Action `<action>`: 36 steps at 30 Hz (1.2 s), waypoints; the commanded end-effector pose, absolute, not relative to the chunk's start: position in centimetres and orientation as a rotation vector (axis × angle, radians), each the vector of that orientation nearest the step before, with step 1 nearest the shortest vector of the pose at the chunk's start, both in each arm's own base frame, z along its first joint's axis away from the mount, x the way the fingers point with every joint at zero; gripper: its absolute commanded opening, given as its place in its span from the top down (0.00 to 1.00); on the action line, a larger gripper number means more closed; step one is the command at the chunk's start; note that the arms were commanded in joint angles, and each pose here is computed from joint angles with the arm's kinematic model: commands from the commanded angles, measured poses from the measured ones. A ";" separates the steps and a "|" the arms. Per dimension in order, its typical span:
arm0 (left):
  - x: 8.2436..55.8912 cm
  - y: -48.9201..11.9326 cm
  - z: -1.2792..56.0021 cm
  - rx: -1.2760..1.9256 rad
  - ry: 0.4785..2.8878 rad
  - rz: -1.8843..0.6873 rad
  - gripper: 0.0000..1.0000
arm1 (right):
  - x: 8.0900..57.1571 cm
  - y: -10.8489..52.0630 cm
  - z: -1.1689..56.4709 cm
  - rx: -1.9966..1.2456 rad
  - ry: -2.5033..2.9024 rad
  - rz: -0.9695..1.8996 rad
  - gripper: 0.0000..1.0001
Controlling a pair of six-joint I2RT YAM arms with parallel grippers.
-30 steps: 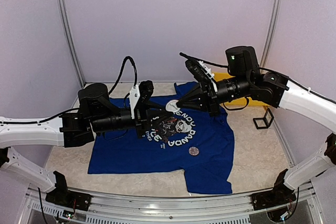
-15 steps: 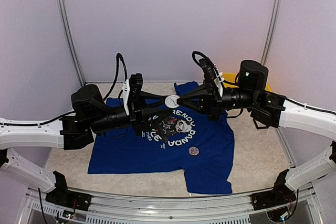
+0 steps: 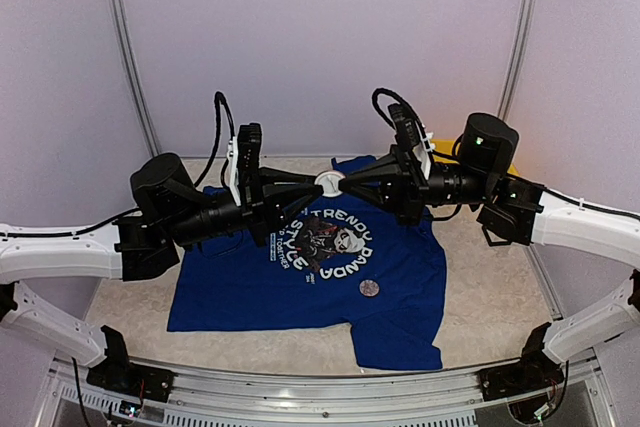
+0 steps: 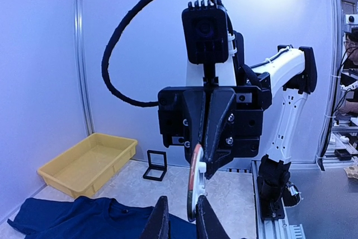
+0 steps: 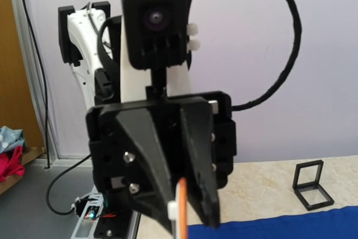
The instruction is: Pin the brooch onto the clothing
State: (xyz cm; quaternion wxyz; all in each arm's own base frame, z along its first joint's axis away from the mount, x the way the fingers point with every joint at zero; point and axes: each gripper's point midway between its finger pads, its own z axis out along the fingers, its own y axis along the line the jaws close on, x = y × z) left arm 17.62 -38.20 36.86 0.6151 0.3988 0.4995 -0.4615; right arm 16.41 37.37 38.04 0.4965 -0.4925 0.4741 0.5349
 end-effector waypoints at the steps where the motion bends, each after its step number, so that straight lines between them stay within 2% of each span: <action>1: 17.9 -38.0 38.9 0.873 1.103 -1.100 0.89 | 16.0 37.0 38.5 -1.198 1.122 1.307 1.00; 3: 17.9 -38.1 38.9 0.878 1.106 -1.102 1.00 | 16.1 37.0 38.4 -1.194 1.124 1.297 1.00; 9: 17.7 -38.3 38.3 0.887 1.107 -1.121 1.00 | 16.2 37.3 37.7 -1.215 1.155 1.306 1.00; 11: 17.1 -38.3 38.1 0.915 1.087 -1.113 1.00 | 16.5 37.4 37.3 -1.212 1.185 1.294 0.83; 13: 16.5 -38.5 37.7 0.950 1.067 -1.090 1.00 | 16.6 37.5 37.2 -1.215 1.195 1.295 0.71; 15: 16.0 -38.5 37.7 0.976 1.042 -1.058 1.00 | 16.5 37.8 37.2 -1.229 1.198 1.311 0.65; 18: 15.9 -38.7 37.6 0.996 1.041 -1.033 1.00 | 16.6 38.0 37.1 -1.236 1.201 1.319 0.63; 28: 15.2 -39.1 36.5 1.076 1.029 -0.993 1.00 | 16.3 38.2 37.0 -1.266 1.210 1.341 0.64; 32: 14.3 -38.9 36.4 1.115 0.991 -0.991 1.00 | 16.8 38.6 36.6 -1.268 1.247 1.335 0.79; 36: 13.2 -38.9 36.4 1.165 0.940 -0.978 1.00 | 17.3 38.8 36.2 -1.262 1.279 1.323 0.88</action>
